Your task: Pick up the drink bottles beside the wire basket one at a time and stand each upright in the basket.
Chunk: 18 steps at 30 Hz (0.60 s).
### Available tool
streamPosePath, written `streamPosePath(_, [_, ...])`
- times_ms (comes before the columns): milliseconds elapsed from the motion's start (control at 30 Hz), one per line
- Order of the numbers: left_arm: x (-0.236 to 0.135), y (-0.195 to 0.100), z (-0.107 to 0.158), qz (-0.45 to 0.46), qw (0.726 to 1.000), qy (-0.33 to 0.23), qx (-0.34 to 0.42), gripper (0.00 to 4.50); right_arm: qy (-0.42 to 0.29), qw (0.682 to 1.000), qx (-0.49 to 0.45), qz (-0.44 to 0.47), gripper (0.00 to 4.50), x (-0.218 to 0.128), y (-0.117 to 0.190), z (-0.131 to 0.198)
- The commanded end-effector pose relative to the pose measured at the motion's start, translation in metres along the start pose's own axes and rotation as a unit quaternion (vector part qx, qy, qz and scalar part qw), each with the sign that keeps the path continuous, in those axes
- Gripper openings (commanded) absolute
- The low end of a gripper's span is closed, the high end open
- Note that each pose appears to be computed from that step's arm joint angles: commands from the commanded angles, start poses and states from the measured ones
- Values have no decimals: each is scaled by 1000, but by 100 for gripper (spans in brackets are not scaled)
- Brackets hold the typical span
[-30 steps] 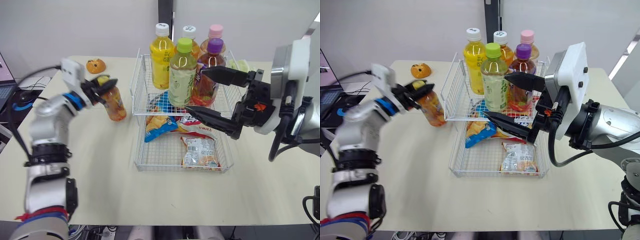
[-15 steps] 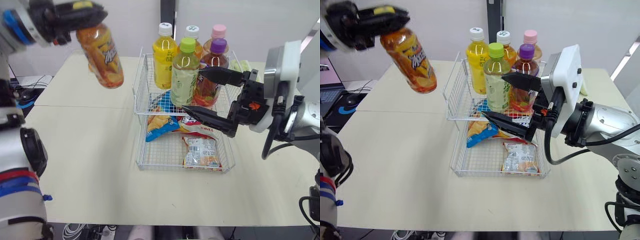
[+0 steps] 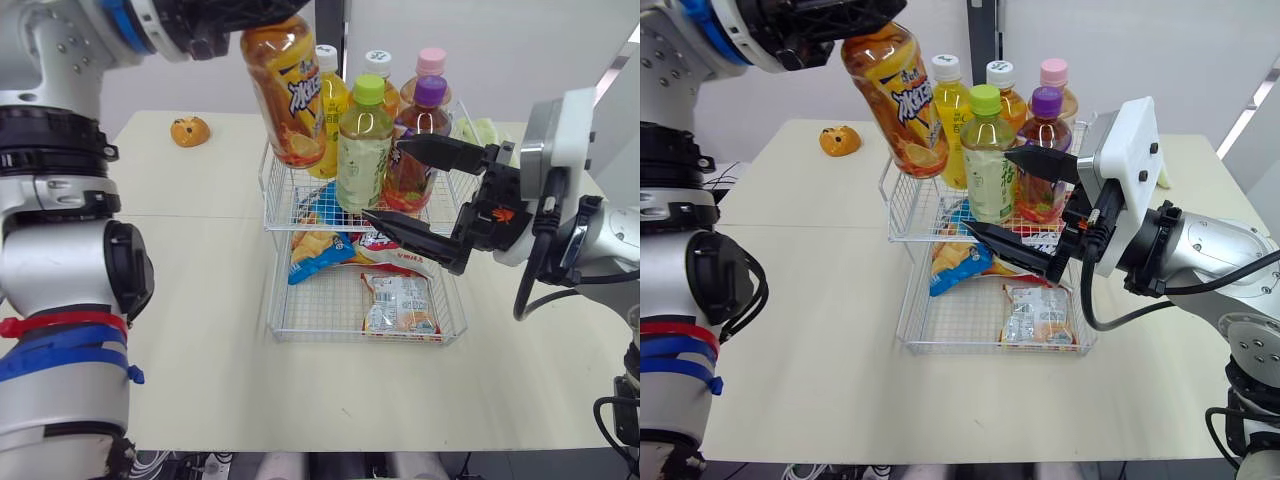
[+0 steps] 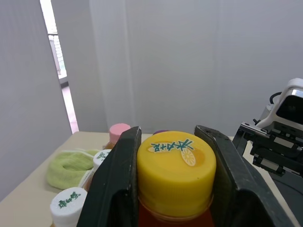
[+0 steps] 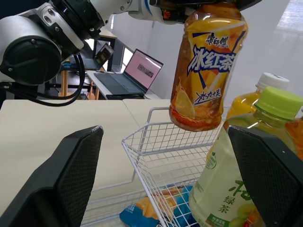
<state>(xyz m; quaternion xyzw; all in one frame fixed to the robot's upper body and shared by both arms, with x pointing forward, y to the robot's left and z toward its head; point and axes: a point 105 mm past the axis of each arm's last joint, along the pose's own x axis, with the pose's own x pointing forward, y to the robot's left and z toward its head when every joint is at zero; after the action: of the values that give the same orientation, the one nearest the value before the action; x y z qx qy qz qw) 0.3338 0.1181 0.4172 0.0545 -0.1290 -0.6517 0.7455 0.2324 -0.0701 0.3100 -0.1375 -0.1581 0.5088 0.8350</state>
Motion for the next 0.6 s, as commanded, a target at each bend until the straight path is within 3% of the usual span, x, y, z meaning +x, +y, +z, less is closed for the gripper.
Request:
streamPosePath(33, [2,-2,-1,-2,1000,-8,23,137,-11,1000,-19,-14,450,-5,0,10])
streamPosePath(300, [9,3,-39,3,1000,4,23,137,-5,1000,-20,-23,450,-10,1,12])
streamPosePath(600, [17,8,-55,12,1000,0,28,137,0,999,-16,-28,450,-13,1,15])
